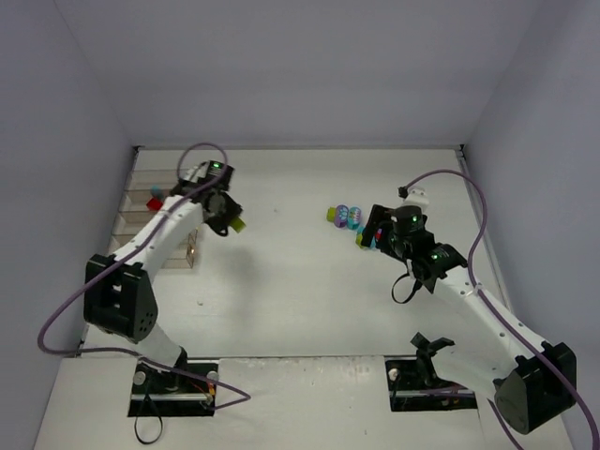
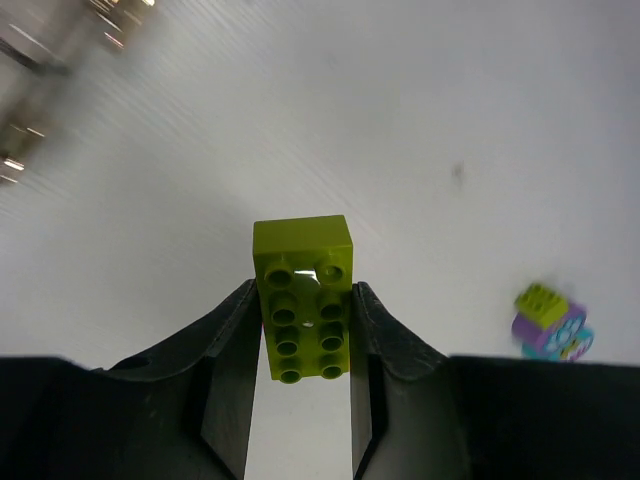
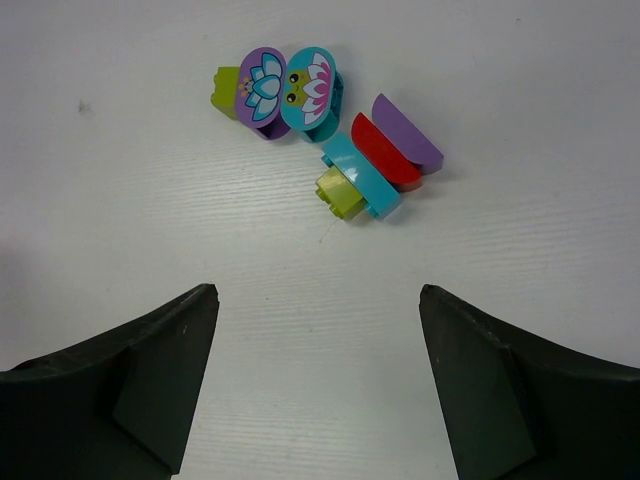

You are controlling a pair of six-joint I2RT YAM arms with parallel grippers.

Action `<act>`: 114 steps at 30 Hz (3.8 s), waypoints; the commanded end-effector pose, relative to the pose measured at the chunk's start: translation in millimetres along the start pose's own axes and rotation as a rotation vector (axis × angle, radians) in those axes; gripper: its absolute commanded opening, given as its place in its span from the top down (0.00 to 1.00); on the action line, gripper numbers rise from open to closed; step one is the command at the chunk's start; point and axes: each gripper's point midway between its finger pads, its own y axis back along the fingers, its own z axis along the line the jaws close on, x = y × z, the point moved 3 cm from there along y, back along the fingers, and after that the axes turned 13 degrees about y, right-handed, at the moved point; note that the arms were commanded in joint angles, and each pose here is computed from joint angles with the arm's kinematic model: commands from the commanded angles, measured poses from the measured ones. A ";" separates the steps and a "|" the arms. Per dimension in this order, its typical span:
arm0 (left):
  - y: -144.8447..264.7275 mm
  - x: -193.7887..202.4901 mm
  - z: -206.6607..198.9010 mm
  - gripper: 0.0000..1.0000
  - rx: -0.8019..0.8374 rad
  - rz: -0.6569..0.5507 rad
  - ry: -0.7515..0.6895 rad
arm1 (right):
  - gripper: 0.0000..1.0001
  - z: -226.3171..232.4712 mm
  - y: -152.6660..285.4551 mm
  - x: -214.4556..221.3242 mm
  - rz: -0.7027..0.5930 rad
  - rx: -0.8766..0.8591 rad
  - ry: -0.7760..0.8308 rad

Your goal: Sort the legos into containers by color

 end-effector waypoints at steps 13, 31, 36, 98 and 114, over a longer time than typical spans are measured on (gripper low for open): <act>-10.0 -164.1 79.3 0.97 -0.002 -0.166 0.475 | 0.22 6.8 -4.9 -22.3 -0.072 -0.034 0.006; -42.1 -199.8 87.8 0.68 -0.015 -0.174 0.583 | 0.22 4.9 -5.3 -16.8 -0.064 -0.028 0.008; -40.8 -197.8 89.1 0.54 -0.023 -0.165 0.599 | 0.22 4.7 -8.8 -15.2 -0.052 -0.022 0.014; 61.2 -5.1 12.5 0.37 0.473 0.014 -0.566 | 0.02 5.6 -116.7 34.2 0.328 0.418 -0.324; 55.5 -0.1 11.1 0.37 0.475 0.043 -0.546 | 0.00 -10.6 -142.6 41.3 0.358 0.491 -0.378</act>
